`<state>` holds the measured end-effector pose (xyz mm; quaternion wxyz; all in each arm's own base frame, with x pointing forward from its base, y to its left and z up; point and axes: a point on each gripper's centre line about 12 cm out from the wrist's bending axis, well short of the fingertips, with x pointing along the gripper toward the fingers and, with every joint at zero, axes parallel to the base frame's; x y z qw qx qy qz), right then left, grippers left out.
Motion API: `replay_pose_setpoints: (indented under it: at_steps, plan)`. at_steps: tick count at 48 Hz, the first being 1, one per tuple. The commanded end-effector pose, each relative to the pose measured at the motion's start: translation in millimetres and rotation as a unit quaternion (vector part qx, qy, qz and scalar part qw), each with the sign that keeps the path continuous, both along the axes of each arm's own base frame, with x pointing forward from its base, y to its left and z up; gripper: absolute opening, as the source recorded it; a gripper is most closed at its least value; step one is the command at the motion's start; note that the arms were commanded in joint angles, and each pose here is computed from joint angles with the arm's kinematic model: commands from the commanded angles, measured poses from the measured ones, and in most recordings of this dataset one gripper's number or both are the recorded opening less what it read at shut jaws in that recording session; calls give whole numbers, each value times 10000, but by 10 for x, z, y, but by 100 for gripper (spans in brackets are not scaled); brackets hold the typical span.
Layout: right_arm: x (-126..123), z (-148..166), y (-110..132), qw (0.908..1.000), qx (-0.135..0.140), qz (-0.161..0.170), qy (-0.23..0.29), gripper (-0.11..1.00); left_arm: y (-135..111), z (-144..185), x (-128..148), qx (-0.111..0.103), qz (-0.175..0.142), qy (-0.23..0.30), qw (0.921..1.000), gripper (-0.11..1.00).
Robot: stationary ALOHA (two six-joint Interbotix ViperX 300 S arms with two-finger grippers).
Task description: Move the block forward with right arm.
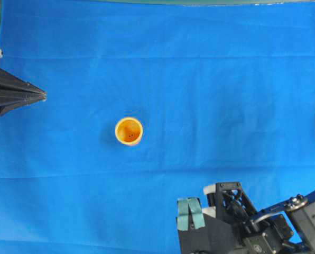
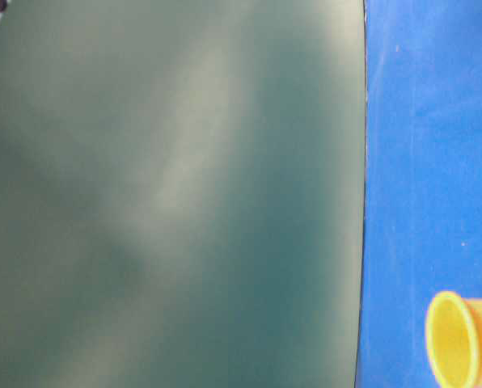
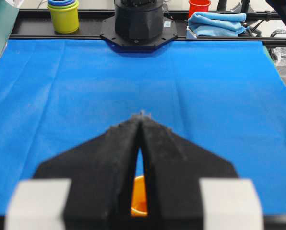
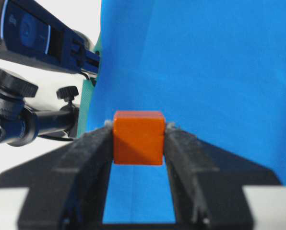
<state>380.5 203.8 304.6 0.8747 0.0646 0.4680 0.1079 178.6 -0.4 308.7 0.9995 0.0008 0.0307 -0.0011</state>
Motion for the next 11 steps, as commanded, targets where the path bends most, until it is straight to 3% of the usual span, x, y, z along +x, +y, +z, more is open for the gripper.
replay_pose_setpoints:
  at_steps: [1, 11]
  plan:
    - [-27, 83, -8, 10000, 37, -1, -59, 41, 3, 102, 25, 23, 6, -115, 9999, 0]
    - [-30, 31, -42, 10000, -25, -27, 30, 41, 3, 82, 39, 23, 6, -69, 10000, 0]
